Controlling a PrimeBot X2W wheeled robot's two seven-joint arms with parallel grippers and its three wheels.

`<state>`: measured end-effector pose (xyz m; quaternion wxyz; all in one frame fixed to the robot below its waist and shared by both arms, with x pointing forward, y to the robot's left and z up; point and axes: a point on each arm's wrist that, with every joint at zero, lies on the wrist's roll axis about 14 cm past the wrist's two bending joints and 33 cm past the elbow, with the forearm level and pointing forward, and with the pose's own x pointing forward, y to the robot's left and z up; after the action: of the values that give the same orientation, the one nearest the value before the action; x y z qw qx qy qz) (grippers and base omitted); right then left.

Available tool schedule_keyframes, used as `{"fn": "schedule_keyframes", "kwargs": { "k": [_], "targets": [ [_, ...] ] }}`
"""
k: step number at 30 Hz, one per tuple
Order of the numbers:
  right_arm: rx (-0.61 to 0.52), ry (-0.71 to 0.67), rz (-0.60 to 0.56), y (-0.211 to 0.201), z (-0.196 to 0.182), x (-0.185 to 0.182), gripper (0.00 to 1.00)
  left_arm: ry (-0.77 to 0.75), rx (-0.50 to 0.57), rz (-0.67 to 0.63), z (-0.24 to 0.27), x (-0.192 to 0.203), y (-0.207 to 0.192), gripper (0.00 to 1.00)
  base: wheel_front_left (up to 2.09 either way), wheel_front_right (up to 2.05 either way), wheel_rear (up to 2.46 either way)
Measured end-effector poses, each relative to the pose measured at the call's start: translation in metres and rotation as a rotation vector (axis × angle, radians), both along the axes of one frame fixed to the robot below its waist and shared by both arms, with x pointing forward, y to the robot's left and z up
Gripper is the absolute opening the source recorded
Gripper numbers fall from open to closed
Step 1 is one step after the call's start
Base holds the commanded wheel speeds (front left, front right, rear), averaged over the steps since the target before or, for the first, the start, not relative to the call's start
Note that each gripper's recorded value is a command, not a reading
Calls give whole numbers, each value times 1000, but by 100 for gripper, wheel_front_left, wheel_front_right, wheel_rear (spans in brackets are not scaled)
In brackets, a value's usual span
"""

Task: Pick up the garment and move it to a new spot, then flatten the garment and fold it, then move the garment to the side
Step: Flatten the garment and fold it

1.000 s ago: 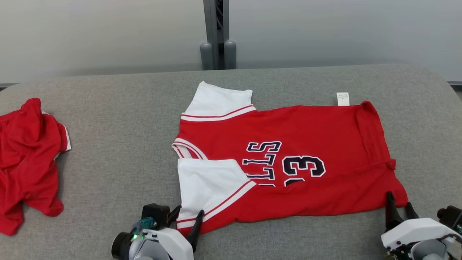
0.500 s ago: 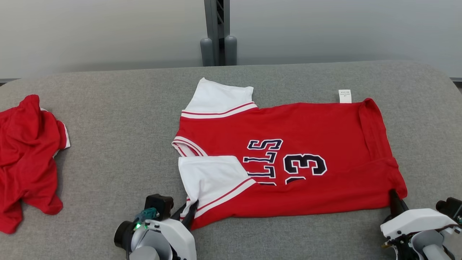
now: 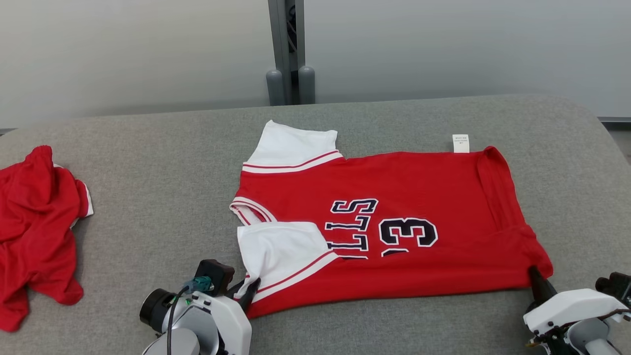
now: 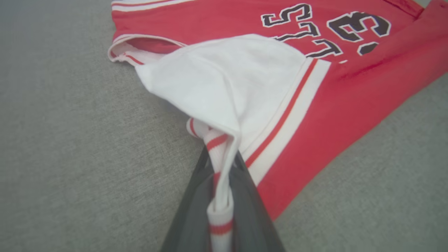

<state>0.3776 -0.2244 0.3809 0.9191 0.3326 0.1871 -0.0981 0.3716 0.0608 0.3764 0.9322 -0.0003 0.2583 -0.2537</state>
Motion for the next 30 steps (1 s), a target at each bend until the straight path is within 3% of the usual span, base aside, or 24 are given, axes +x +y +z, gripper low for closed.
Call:
{"fn": "schedule_keyframes", "kwargs": {
  "k": [20, 30],
  "targets": [
    [11, 226, 199, -4, -14, -39, 0, 120, 158, -279, 10, -52, 7, 0, 0, 0, 0],
    [55, 291, 188, -13, -26, -72, 0, 207, 155, -361, 14, -87, 5, 0, 0, 0, 0]
  ]
}}
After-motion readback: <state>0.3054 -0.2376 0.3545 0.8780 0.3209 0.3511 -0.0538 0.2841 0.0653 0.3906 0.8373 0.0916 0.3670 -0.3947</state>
